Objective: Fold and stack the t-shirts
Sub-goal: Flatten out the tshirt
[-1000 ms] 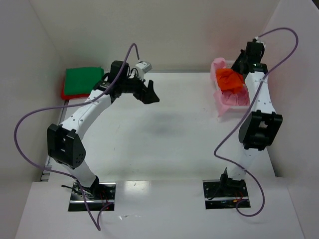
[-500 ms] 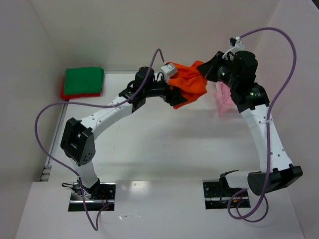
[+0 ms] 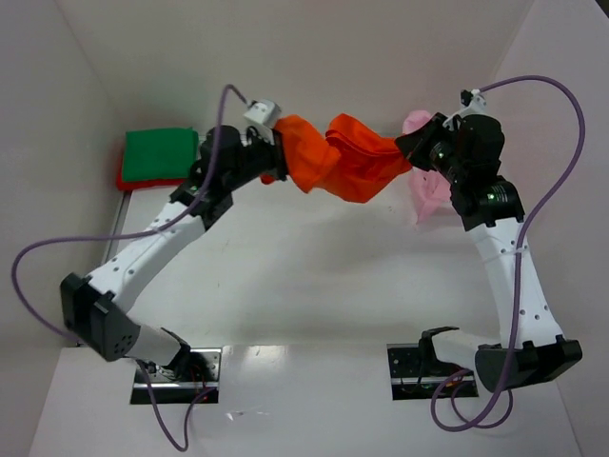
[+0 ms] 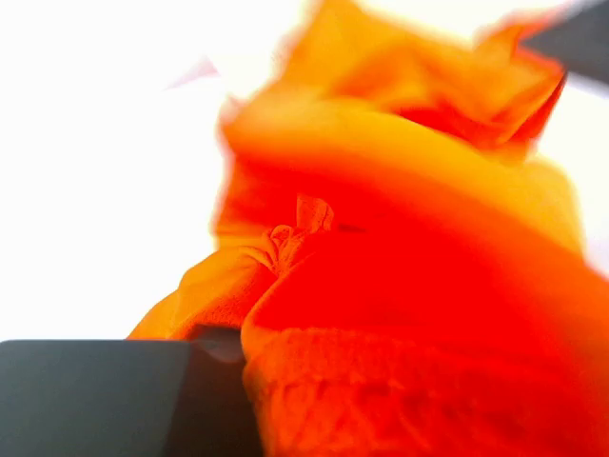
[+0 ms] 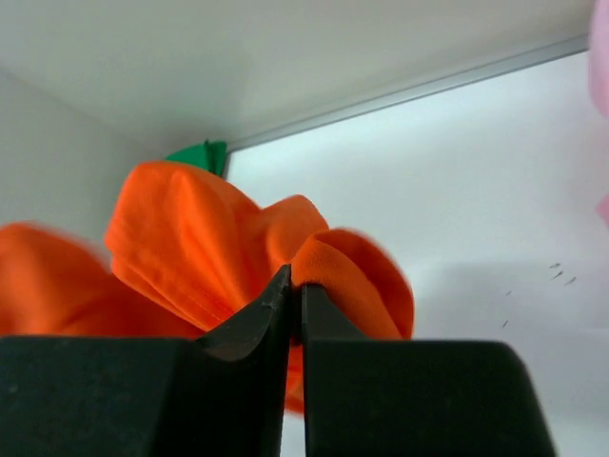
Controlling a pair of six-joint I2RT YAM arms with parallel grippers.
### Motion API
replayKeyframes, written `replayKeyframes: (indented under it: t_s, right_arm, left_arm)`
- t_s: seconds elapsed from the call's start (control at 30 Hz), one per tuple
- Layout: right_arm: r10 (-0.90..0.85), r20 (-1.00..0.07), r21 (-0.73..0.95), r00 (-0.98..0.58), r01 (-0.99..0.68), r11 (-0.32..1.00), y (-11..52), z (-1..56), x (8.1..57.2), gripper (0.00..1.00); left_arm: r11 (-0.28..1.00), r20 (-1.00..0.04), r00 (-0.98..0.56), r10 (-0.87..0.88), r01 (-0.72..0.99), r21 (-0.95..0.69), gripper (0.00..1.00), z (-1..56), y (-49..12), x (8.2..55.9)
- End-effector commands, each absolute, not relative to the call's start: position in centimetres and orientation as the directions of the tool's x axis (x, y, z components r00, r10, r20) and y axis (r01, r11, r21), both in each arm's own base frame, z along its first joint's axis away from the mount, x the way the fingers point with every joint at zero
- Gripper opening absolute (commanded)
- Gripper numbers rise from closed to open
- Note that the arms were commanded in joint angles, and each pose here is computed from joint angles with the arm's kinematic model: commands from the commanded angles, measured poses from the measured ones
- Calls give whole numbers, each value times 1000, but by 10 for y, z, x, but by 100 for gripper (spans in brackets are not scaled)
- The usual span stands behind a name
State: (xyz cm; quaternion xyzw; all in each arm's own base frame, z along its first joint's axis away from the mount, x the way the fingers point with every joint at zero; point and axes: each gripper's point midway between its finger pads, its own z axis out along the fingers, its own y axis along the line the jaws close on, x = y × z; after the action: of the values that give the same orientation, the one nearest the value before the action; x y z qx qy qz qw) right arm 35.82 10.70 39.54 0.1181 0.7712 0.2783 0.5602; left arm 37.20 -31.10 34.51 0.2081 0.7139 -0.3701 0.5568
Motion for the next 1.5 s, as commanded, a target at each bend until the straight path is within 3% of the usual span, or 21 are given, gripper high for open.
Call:
replayKeyframes:
  t_s: [0.0,0.33,0.57,0.63,0.67,0.73,0.77,0.8,0.9,1.1,1.23,1.47]
  right_arm:
    - [529,-819,556,-223,-78,828,80,411,380,11]
    - [549,-807,564,-219,-10,825,73,387,402,3]
    - [596,-791,586,-140,105,803,47,386,414,4]
    - [614,-781,600,-118,133,789,40,387,415,14]
    - [624,-773,609,-113,146,780,36,383,417,32]
    - [626,-769,613,-127,129,779,38,377,416,37]
    - [626,-766,618,-145,104,779,43,375,416,45]
    - [627,-765,621,-146,86,779,46,378,416,66]
    - [601,-773,616,-203,-15,788,65,381,420,90]
    - [528,-803,595,-277,-304,744,126,408,413,92]
    - [463,-841,539,-279,-514,668,196,429,391,98]
    - [369,-918,363,-146,-685,631,257,448,362,100]
  left_arm:
    - [784,-981,-102,-164,590,-193,0,416,-239,370]
    - [878,-981,-64,-181,439,-191,0,429,-172,367]
    - [881,-931,44,-363,342,-327,0,499,-121,371]
    - [882,-926,80,-370,342,-323,0,509,-115,367]
    - [876,-925,84,-371,362,-318,0,512,-118,365]
    - [862,-922,102,-374,405,-304,0,527,-123,358]
    - [862,-930,87,-357,415,-292,0,525,-126,361]
    - [850,-938,90,-336,458,-261,0,529,-134,358]
    - [790,-954,60,-294,577,-207,0,537,-157,355]
    - [706,-974,24,-226,693,-147,0,533,-182,355]
    - [691,-979,-38,-201,703,-169,0,518,-194,365]
    - [709,-965,-174,-197,654,-262,0,494,-197,387]
